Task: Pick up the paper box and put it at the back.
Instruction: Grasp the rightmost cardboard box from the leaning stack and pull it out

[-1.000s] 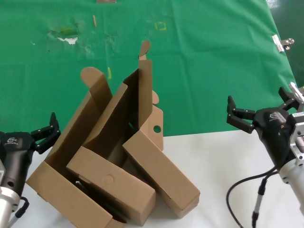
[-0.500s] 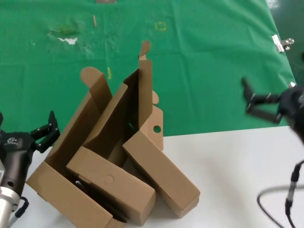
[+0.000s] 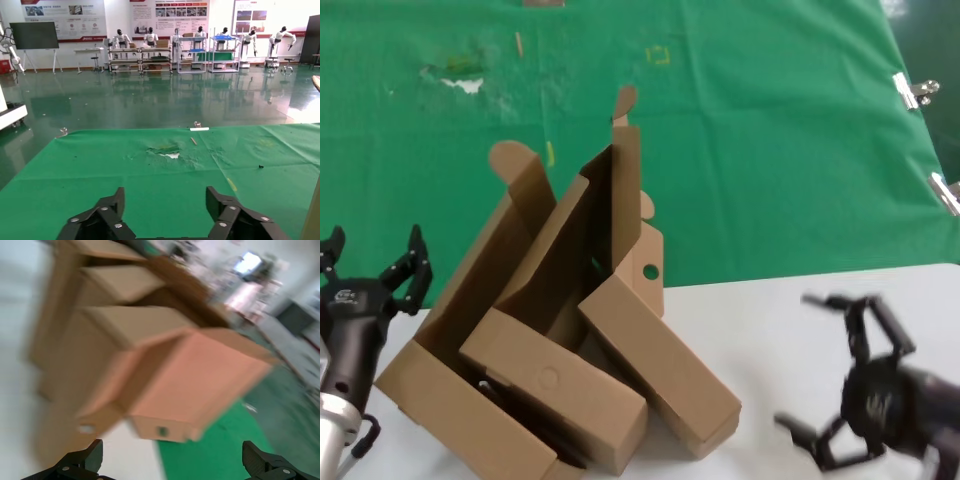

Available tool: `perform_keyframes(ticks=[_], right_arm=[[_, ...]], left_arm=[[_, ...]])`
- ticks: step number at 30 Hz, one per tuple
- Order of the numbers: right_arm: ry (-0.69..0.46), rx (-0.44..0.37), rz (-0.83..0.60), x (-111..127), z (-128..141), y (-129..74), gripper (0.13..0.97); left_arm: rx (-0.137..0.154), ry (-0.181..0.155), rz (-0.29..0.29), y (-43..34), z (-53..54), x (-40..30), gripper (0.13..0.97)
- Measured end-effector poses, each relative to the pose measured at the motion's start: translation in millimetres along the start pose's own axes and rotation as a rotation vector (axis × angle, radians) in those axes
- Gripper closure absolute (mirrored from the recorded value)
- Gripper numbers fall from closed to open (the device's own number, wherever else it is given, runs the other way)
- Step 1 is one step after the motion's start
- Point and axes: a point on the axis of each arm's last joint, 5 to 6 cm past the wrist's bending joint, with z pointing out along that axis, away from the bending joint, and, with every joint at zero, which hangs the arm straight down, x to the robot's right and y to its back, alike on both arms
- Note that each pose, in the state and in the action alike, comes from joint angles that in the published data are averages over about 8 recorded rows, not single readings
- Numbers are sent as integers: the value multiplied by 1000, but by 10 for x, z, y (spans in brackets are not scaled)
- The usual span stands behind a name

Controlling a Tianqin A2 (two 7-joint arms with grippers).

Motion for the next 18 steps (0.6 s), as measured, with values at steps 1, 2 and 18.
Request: perform_keyframes(ticks=[1,2,18], right_arm=[[-36,14,-23,-24,-29,35,131],[-70,28,-41,-46,-56,64,131],[-245,186,4,-336,-2,260,212]], left_arm=[[0,0,0,0,0,0,395],[0,0,0,0,0,0,422],[0,0,0,0,0,0,791]])
